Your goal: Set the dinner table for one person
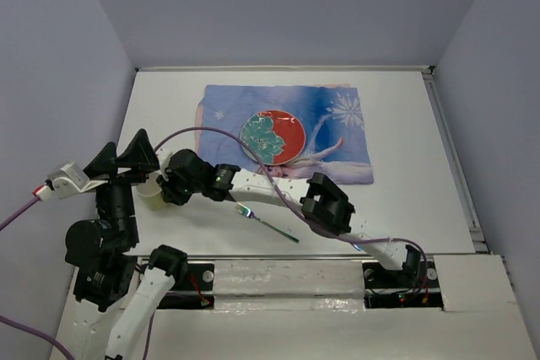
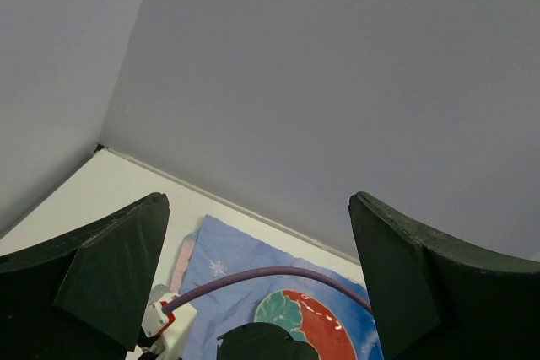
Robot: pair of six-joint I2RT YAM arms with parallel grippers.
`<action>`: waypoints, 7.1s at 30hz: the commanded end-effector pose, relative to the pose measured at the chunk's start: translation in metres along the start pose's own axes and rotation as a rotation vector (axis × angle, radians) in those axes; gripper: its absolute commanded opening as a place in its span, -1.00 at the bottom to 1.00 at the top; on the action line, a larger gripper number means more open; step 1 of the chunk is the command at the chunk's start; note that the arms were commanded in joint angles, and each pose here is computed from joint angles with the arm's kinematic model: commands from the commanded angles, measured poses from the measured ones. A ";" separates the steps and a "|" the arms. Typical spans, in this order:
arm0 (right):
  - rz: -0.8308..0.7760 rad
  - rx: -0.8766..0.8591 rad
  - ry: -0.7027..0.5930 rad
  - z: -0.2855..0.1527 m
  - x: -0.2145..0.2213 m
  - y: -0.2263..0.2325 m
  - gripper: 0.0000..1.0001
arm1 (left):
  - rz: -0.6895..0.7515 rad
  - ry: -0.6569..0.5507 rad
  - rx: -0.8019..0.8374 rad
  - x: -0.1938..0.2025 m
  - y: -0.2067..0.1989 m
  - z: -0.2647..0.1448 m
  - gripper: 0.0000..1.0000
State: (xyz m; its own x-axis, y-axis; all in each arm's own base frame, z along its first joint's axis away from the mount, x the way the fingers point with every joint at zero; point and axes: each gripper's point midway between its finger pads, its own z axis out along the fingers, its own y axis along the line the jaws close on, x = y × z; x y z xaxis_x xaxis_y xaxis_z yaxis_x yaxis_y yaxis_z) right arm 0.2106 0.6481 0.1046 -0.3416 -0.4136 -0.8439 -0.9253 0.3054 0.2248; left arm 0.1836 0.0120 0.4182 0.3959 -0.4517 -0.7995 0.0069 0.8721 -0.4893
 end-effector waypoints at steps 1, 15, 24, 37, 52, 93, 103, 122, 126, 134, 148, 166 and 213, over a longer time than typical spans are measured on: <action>0.017 0.026 -0.170 -0.022 -0.052 0.011 -1.00 | 0.011 -0.079 -0.048 -0.026 0.008 -0.002 0.98; 0.105 0.327 -0.532 -0.185 -0.135 -0.063 -1.00 | -0.026 -0.008 0.064 -0.012 -0.009 -0.011 0.98; 0.174 0.678 -0.625 -0.340 -0.119 -0.193 -1.00 | -0.004 0.316 0.229 0.103 -0.029 -0.017 0.98; 0.237 1.074 -0.581 -0.473 -0.062 -0.320 -1.00 | 0.025 0.406 0.301 0.136 -0.037 -0.022 0.98; 0.340 1.223 -0.475 -0.482 -0.012 -0.442 -1.00 | 0.062 0.395 0.279 0.135 -0.030 -0.019 0.98; 0.529 0.923 -0.518 -0.439 0.011 -0.381 0.37 | 0.077 0.392 0.261 0.138 -0.026 -0.009 0.98; 0.516 0.575 -0.226 -0.325 0.085 -0.192 0.10 | 0.060 0.363 0.280 0.128 -0.028 -0.013 0.98; 0.849 0.665 0.300 -0.386 0.253 -0.100 0.04 | 0.046 0.343 0.316 0.121 -0.034 -0.019 0.98; 0.829 0.676 0.343 -0.387 0.257 -0.095 0.04 | 0.045 0.340 0.317 0.119 -0.034 -0.019 0.98; 0.759 0.728 0.459 -0.372 0.273 -0.092 0.06 | 0.040 0.336 0.320 0.118 -0.034 -0.020 0.98; 0.677 0.767 0.446 -0.354 0.268 -0.100 -0.57 | 0.037 0.338 0.328 0.118 -0.035 -0.022 0.98; 0.593 0.736 0.446 -0.354 0.237 -0.103 -0.38 | 0.040 0.346 0.324 0.120 -0.034 -0.021 0.98; 0.492 0.872 0.076 -0.359 0.099 -0.224 -1.00 | 0.044 0.357 0.329 0.124 -0.036 -0.020 0.98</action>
State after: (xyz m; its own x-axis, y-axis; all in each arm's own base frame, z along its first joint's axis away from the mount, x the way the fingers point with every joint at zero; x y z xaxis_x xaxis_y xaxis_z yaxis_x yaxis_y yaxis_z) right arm 0.2232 0.2264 0.0838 -0.8238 -0.1931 -0.5330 -0.2861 0.9533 0.0968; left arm 0.2119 -0.0769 0.3204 0.0315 -0.3991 -0.9164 0.2890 0.8813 -0.3739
